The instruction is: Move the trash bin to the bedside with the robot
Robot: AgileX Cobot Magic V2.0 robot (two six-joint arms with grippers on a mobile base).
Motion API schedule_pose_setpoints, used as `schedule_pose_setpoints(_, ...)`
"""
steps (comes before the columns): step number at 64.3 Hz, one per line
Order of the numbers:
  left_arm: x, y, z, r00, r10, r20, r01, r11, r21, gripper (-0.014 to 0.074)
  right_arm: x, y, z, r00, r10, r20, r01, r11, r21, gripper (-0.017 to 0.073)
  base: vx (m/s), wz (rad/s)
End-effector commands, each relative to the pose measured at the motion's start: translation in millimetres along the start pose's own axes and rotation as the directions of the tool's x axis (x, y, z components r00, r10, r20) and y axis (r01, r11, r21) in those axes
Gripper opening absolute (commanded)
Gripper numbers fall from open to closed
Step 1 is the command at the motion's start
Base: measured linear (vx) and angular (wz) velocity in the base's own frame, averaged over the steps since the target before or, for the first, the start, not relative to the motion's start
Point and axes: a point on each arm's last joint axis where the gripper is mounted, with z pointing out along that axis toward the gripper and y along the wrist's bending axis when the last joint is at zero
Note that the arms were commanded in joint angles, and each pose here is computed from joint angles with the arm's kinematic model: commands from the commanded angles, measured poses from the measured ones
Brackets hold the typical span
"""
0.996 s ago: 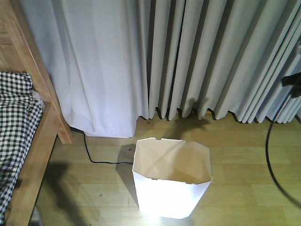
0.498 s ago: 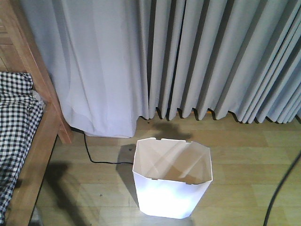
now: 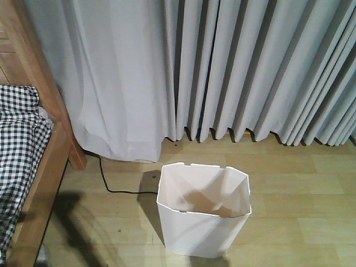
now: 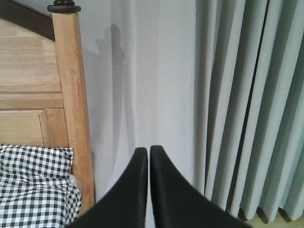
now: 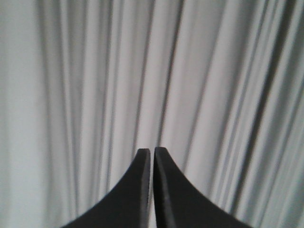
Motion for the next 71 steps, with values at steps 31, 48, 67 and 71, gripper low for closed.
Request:
schedule_pose_setpoints(31,0.7,1.6,0.3,0.999,-0.012,0.052,0.013,1.000,-0.012,-0.0006,-3.3,3.2,-2.1,0.998,0.060,-0.025,-0.061,0.997,-0.043,-0.0006,0.00,0.00)
schedule_pose_setpoints(48,0.7,1.6,0.3,0.999,-0.012,0.052,0.013,1.000,-0.012,-0.0006,-4.2,1.9,-1.6,0.999,0.044,-0.001,-0.044,0.999,-0.029,-0.0006,0.00,0.00)
schedule_pose_setpoints(67,0.7,1.6,0.3,0.999,-0.012,0.052,0.013,1.000,-0.012,-0.0006,43.6,2.1,-7.0,0.983,0.052,0.177,-0.059,0.998,0.034,-0.0006,0.00,0.00)
schedule_pose_setpoints(71,0.7,1.6,0.3,0.999,-0.012,0.052,0.013,1.000,-0.012,-0.0006,55.4,3.4,-7.8,0.981,0.083,0.173,-0.089,0.996,0.028,-0.0006,0.00,0.00)
